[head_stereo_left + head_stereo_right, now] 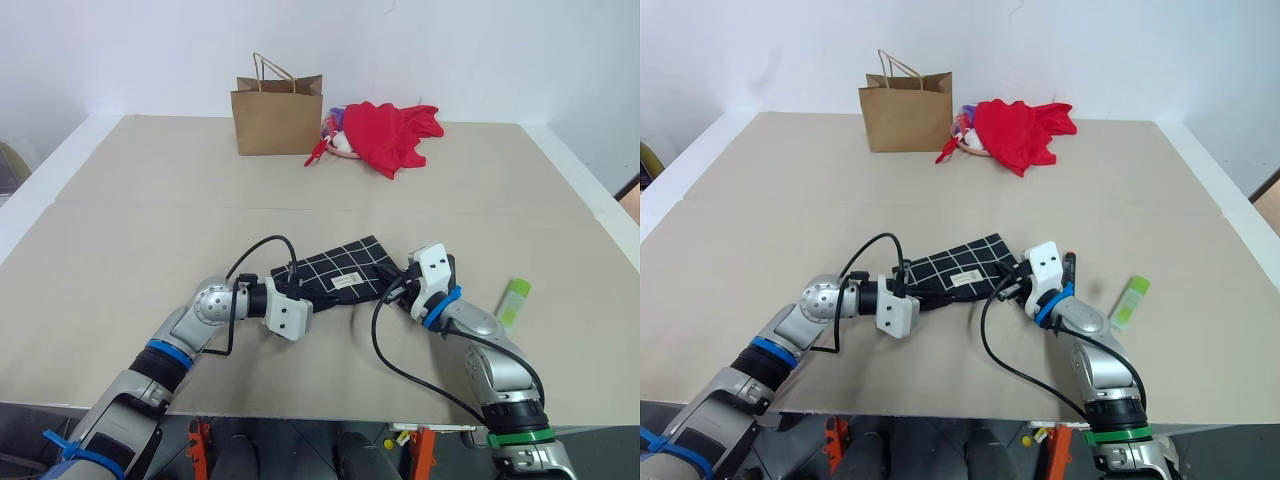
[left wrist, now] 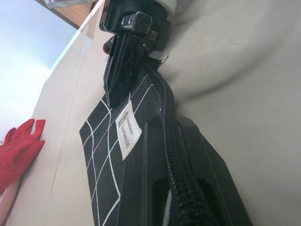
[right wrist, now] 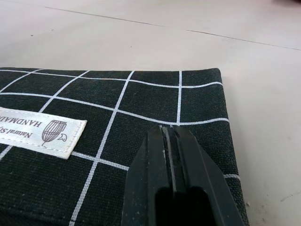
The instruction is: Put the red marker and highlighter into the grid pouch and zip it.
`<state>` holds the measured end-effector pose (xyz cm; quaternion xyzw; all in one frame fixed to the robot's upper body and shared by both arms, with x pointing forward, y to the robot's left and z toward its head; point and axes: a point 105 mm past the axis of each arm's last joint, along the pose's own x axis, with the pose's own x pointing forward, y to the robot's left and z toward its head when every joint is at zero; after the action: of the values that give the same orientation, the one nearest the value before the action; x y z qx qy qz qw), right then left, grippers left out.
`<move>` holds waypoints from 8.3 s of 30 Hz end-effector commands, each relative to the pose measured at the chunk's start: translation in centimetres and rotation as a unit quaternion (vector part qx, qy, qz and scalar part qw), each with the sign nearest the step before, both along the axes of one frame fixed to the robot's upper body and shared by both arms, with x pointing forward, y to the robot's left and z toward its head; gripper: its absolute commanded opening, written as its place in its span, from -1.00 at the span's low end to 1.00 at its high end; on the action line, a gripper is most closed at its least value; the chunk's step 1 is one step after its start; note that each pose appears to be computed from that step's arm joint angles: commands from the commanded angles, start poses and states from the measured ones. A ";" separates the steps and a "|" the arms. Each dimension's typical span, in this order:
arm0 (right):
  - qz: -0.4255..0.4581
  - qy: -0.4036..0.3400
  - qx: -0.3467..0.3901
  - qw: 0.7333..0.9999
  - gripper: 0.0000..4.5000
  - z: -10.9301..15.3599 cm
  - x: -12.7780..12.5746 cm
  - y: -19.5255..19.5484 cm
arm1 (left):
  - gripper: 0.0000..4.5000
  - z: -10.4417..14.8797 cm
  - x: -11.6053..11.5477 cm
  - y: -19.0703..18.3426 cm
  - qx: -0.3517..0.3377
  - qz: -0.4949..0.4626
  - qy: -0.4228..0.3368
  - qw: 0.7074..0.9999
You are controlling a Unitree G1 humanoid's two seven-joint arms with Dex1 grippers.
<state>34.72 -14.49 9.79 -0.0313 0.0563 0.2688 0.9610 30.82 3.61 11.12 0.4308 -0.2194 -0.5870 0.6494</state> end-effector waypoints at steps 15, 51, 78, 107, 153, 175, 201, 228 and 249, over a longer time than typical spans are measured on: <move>0.052 -0.155 0.012 0.986 -0.62 7.3 -5.1 -2.9 | -1.00 4.2 0.9 2.0 -0.078 -0.023 0.109 0.991; 0.148 -0.263 -0.176 0.937 0.97 7.2 -8.8 -3.0 | -1.00 7.2 0.5 3.1 -0.131 -0.050 0.287 0.948; 0.147 -0.264 -0.177 0.937 0.97 7.2 -8.8 -2.9 | -1.00 7.2 0.4 3.1 -0.131 -0.050 0.288 0.947; 0.096 -0.200 -0.101 0.970 0.97 6.2 -7.9 -5.6 | -1.00 7.0 0.1 2.9 -0.134 -0.044 0.283 0.949; 0.239 -0.218 -0.103 0.941 -0.97 9.9 -8.9 2.3 | -1.00 7.0 0.5 1.9 -0.161 -0.034 0.238 0.957; 0.256 -0.197 -0.055 0.945 -0.97 10.4 -7.5 6.6 | -1.00 7.4 1.0 1.2 -0.178 -0.030 0.203 0.962; 0.268 -0.169 -0.060 0.947 -0.97 9.3 -5.9 9.6 | -1.00 7.9 0.7 -0.5 -0.198 -0.043 0.194 0.960; -0.125 -0.134 0.031 0.983 0.98 9.6 -7.9 -8.0 | -1.00 7.3 1.8 1.5 -0.175 -0.014 0.188 0.966; -0.283 0.005 -0.007 0.959 0.98 -0.4 -7.4 -9.6 | -1.00 7.8 1.7 1.3 -0.180 -0.014 0.177 0.967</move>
<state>27.31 -23.46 9.05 -0.0150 0.0762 -0.0007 0.9970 32.60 4.80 17.15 0.1796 -0.1755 -0.6237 0.7402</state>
